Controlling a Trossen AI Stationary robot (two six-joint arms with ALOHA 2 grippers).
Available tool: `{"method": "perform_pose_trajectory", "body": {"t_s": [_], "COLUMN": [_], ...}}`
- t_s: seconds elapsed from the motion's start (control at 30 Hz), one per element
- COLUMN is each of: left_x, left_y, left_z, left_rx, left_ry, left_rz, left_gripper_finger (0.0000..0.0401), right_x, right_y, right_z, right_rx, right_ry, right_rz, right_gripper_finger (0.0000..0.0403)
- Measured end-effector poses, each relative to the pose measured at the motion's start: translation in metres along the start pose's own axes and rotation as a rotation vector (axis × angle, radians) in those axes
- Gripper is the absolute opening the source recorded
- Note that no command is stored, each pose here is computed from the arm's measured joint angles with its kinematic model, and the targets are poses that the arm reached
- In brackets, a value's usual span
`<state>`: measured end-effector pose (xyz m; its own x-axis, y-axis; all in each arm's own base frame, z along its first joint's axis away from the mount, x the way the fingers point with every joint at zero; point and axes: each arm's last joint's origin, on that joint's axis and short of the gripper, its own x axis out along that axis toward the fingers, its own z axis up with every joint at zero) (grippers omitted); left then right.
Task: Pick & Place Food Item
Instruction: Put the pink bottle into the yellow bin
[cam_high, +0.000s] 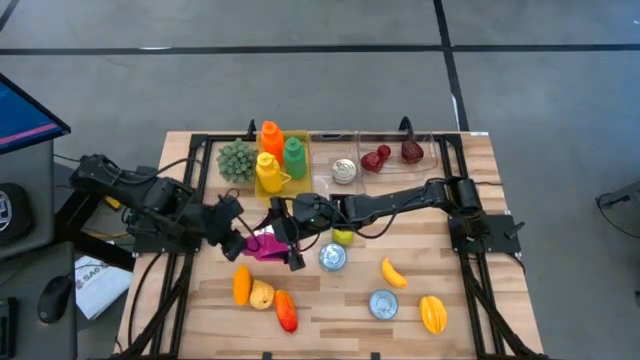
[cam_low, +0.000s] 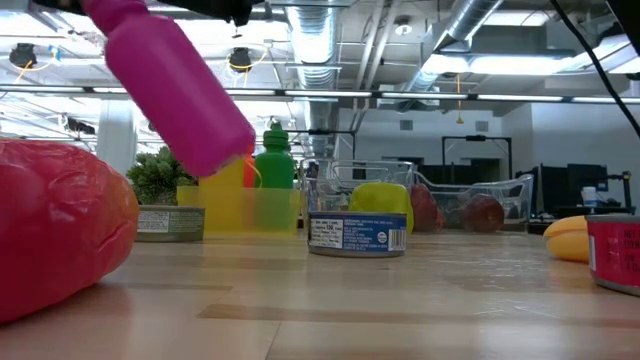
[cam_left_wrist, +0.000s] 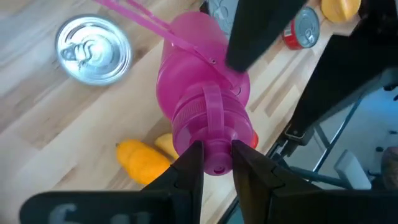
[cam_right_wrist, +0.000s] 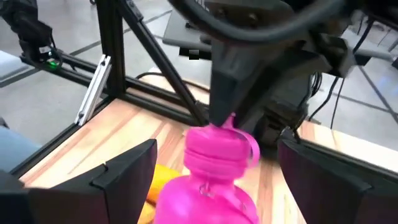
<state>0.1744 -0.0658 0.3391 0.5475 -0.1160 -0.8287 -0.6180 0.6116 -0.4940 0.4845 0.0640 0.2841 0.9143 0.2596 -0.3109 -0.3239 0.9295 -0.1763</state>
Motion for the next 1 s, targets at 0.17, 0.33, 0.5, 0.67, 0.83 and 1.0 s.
{"method": "perform_pose_trajectory", "body": {"t_s": [0.17, 0.33, 0.5, 0.67, 0.83, 1.0], "left_x": [0.014, 0.019, 0.019, 0.019, 0.023, 0.024], "left_y": [-0.006, -0.005, -0.002, -0.003, -0.004, -0.004], "left_z": [0.017, 0.031, 0.038, 0.043, 0.046, 0.046], "left_rx": [0.054, 0.083, 0.102, 0.127, 0.129, 0.144], "left_ry": [0.015, 0.003, -0.013, -0.043, -0.040, -0.029], "left_rz": [-0.038, -0.060, -0.057, -0.078, -0.071, -0.070], "left_gripper_finger": [0.0062, 0.0062, 0.0062, 0.0062, 0.0062, 0.0062], "right_x": [0.000, -0.001, -0.002, -0.003, -0.003, -0.003], "right_y": [-0.001, 0.000, -0.002, -0.005, -0.006, -0.006], "right_z": [-0.007, -0.011, -0.017, -0.019, -0.019, -0.020], "right_rx": [0.008, 0.036, 0.052, 0.063, 0.064, 0.065], "right_ry": [0.078, 0.129, 0.176, 0.190, 0.193, 0.201], "right_rz": [-0.054, -0.045, -0.040, -0.043, -0.044, -0.043], "right_gripper_finger": [0.0329, 0.0329, 0.0329, 0.0329, 0.0315, 0.0268]}}
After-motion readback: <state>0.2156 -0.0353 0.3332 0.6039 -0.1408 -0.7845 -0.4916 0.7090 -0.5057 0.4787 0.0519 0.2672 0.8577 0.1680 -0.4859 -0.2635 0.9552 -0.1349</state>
